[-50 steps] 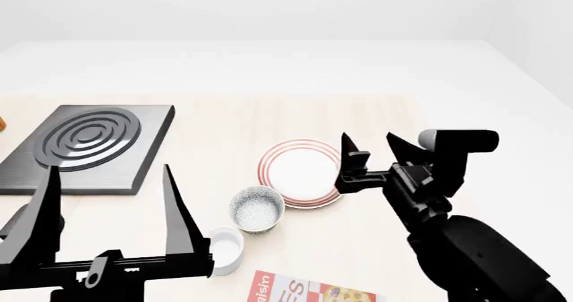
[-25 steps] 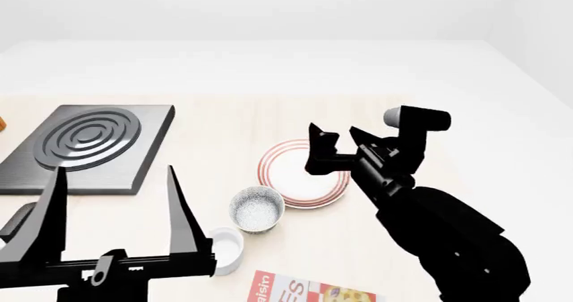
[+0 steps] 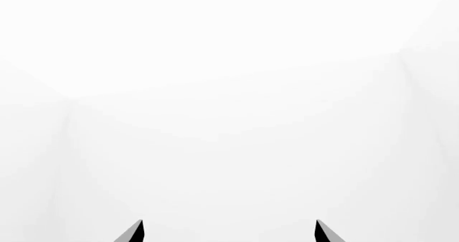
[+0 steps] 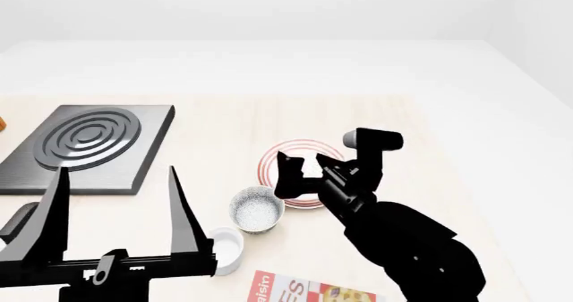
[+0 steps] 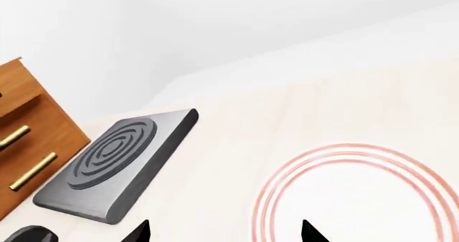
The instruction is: Pick the akita bowl between the plate and the ramekin and place it on the plate.
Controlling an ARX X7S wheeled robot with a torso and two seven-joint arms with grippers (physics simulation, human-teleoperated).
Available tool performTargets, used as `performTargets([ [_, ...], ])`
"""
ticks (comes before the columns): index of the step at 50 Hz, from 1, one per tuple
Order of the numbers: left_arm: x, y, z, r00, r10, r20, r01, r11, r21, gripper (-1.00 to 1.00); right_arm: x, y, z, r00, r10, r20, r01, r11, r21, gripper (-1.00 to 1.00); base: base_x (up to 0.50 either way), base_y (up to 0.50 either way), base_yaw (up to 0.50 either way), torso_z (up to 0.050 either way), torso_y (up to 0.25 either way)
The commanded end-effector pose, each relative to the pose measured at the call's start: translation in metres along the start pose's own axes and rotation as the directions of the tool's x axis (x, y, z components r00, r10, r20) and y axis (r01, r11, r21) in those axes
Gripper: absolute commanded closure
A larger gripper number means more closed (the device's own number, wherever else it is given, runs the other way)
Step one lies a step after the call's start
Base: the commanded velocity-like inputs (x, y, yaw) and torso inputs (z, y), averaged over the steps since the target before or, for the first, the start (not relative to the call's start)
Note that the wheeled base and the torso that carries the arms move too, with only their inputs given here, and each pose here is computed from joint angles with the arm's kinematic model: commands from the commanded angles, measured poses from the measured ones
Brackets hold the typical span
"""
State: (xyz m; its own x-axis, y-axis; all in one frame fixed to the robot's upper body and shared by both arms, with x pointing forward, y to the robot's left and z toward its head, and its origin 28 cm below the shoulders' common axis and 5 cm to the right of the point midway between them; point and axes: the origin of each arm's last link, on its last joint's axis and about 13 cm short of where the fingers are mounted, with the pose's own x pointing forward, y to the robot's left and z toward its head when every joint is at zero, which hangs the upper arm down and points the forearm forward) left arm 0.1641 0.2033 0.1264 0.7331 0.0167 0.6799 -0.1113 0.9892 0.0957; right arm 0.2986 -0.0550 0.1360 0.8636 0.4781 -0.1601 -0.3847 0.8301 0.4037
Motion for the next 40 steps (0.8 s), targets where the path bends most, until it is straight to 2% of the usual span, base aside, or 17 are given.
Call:
performTargets([
  [1,0.001,0.002,0.000,1.000,0.001,0.009,-0.001,1.000,0.009,-1.00,0.008,0.012,-0.003,0.999,0.035,0.006,-0.035,0.998,0.051,-1.00,0.00,0.00,0.00,0.000,0.000],
  [10,0.002,0.002,0.000,1.000,0.006,0.010,-0.006,1.000,0.009,-1.00,0.011,0.019,-0.007,0.999,0.042,0.008,-0.043,0.995,0.085,-1.00,0.00,0.00,0.00,0.000,0.000],
  [20,0.001,0.002,-0.001,1.000,0.001,0.010,-0.001,1.000,0.007,-1.00,0.018,0.016,-0.010,0.999,-0.045,0.030,0.039,0.982,0.187,-1.00,0.00,0.00,0.00,0.000,0.000],
  [27,0.002,0.002,0.000,1.000,0.003,0.013,-0.003,1.000,0.006,-1.00,0.024,0.019,-0.014,0.998,-0.048,0.029,0.039,0.964,0.262,-1.00,0.00,0.00,0.00,0.000,0.000],
  [40,0.001,0.002,0.000,1.000,0.002,0.012,-0.002,1.000,0.005,-1.00,0.024,0.018,-0.029,0.997,-0.079,-0.003,0.077,0.952,0.295,-1.00,0.00,0.00,0.00,0.000,0.000],
])
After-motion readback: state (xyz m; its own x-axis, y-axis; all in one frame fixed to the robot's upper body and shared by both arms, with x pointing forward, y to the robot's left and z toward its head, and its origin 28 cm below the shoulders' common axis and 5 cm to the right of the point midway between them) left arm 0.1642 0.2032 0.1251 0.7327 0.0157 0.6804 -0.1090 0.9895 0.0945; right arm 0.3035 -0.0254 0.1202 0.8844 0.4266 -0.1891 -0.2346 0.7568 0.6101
